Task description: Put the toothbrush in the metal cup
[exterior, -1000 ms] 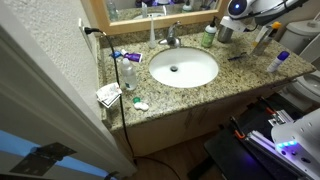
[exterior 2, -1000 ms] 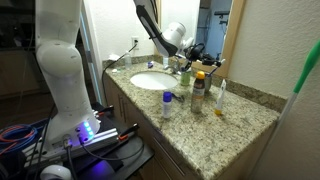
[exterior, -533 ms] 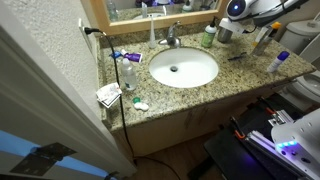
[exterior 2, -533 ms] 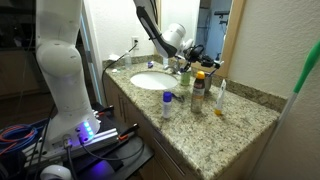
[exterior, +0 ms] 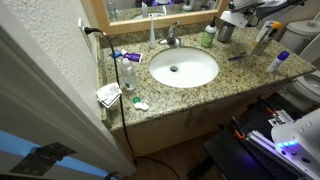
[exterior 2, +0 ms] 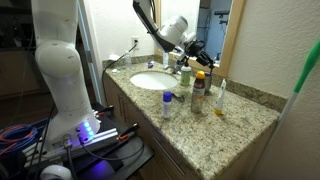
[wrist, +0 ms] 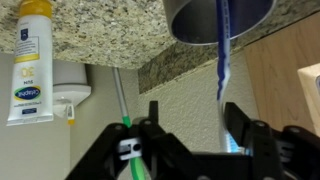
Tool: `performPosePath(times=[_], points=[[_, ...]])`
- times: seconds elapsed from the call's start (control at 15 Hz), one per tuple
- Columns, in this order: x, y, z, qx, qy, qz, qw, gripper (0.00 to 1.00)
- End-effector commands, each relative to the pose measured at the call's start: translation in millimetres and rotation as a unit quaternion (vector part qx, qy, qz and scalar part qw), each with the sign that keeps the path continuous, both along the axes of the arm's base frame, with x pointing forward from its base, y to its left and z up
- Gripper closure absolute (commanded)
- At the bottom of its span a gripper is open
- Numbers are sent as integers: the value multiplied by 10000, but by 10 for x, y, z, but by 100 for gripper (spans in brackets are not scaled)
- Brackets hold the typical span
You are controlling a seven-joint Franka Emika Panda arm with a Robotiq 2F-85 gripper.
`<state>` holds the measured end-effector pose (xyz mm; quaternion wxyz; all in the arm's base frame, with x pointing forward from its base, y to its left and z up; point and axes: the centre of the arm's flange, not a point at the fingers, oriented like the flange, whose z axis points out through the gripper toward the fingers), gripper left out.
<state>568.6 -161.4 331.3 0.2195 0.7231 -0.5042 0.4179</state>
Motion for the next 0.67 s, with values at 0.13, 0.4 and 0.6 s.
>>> performPosePath(times=[0.13,0.4,0.6], points=[[-251,-61,632,1305,341,637,9888,0],[-347,-35,491,2073,751,913,9711,0],[-329,80,198,2044,718,805,9729,0]])
